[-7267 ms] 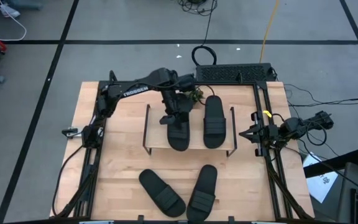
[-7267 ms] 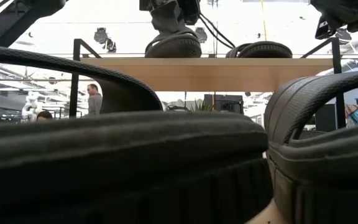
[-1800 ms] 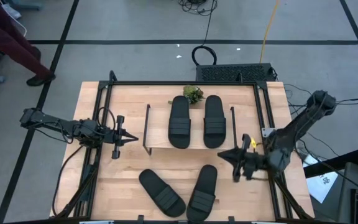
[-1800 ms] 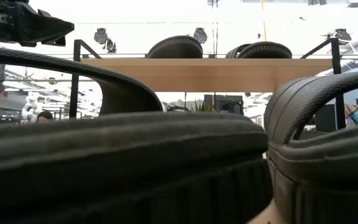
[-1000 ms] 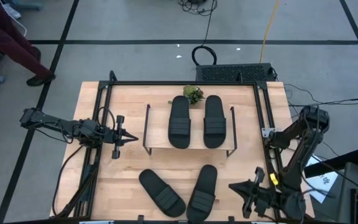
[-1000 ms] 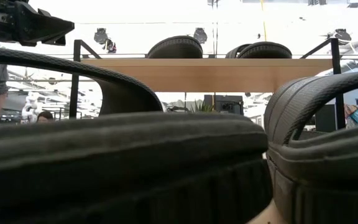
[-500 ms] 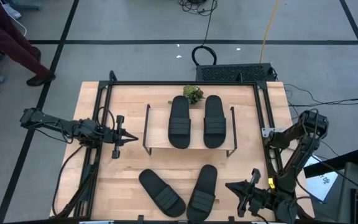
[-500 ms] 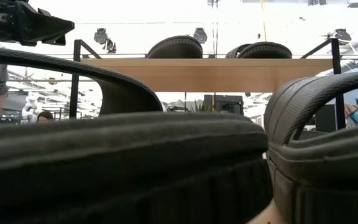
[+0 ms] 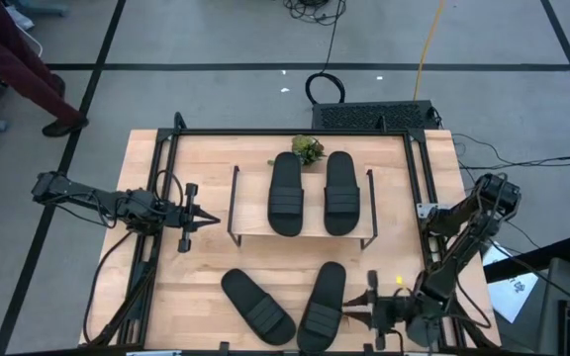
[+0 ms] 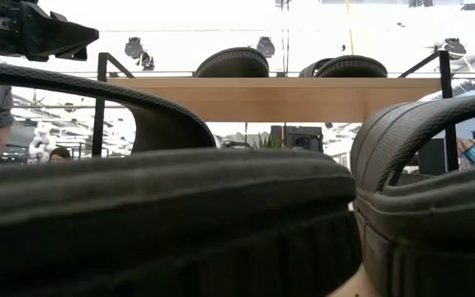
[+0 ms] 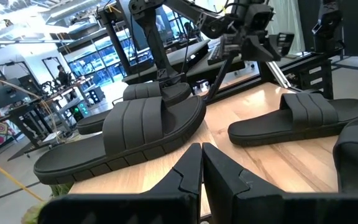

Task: Pick and place slides into the shelf
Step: Put the black slipper under the shelf

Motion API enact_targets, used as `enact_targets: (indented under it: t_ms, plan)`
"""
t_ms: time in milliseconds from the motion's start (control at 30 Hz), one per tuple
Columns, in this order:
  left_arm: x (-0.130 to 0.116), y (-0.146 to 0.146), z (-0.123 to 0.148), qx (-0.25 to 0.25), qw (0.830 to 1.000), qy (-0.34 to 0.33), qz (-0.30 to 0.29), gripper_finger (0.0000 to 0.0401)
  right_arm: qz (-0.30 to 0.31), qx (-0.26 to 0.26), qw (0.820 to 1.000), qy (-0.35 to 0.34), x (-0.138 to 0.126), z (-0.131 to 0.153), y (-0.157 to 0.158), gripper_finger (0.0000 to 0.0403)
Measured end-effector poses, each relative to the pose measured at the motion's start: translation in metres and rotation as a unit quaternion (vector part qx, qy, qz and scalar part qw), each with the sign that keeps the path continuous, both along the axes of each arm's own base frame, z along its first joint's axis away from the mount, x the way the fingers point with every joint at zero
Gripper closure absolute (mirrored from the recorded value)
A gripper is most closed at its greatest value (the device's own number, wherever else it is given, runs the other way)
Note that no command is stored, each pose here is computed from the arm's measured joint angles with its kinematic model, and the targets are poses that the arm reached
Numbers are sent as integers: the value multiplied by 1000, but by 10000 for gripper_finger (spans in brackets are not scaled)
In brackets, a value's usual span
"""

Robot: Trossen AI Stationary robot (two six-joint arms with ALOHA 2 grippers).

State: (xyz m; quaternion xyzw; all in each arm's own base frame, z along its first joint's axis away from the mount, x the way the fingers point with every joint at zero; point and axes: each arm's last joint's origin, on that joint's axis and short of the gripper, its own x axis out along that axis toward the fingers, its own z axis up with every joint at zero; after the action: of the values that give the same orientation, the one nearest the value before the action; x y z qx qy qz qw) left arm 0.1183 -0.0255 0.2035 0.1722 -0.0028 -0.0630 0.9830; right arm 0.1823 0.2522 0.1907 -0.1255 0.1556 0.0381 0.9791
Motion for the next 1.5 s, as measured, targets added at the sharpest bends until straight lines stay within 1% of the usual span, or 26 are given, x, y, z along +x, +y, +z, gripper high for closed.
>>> enact_targets:
  t_ms: [100, 200, 267, 333, 433, 633, 767, 867, 1067, 1133, 1233, 1300, 1400, 1500]
  plan:
    - [0, 0, 0, 0, 1000, -1, 0, 380, 31, 93, 994, 39, 6, 2, -3, 309]
    - [0, 0, 0, -5, 1000, 0, 0, 380, 61, 178, 977, 96, 11, 0, -5, 303]
    - [0, 0, 0, -6, 1000, 0, 0, 380, 62, 210, 967, 127, 13, -2, -7, 301]
    - [0, 0, 0, -6, 1000, 1, 0, 380, 42, 222, 963, 146, 14, -7, -9, 299]
    - [0, 0, 0, -6, 1000, 1, 0, 380, 12, 215, 961, 172, 13, -13, -15, 291]
    - [0, 0, 0, -11, 1000, 2, 0, 380, -43, 226, 954, 191, 17, -19, -25, 261]
    - [0, 0, 0, -21, 1000, 5, 0, 380, -49, 231, 952, 193, 19, -19, -27, 234]
    - [0, 0, -1, -22, 1000, 9, 0, 380, -49, 246, 946, 205, 18, -21, -28, 219]
    - [0, 0, -3, -26, 999, 20, 0, 380, -52, 260, 941, 210, 14, -32, -33, 204]
    - [0, 0, -3, -26, 999, 20, 0, 380, -41, 251, 946, 203, 15, -35, -34, 204]
    - [0, 0, -3, -26, 999, 20, 0, 380, -24, 220, 959, 180, 17, -35, -32, 204]
    - [0, 0, -3, -26, 999, 20, 0, 380, -30, 202, 965, 162, 17, -34, -33, 204]
    - [0, 0, -3, -26, 999, 19, -2, 380, -22, 177, 971, 158, 17, -34, -33, 204]
    - [0, 0, -3, -21, 1000, 19, -3, 380, -18, 136, 981, 139, 18, -33, -34, 204]
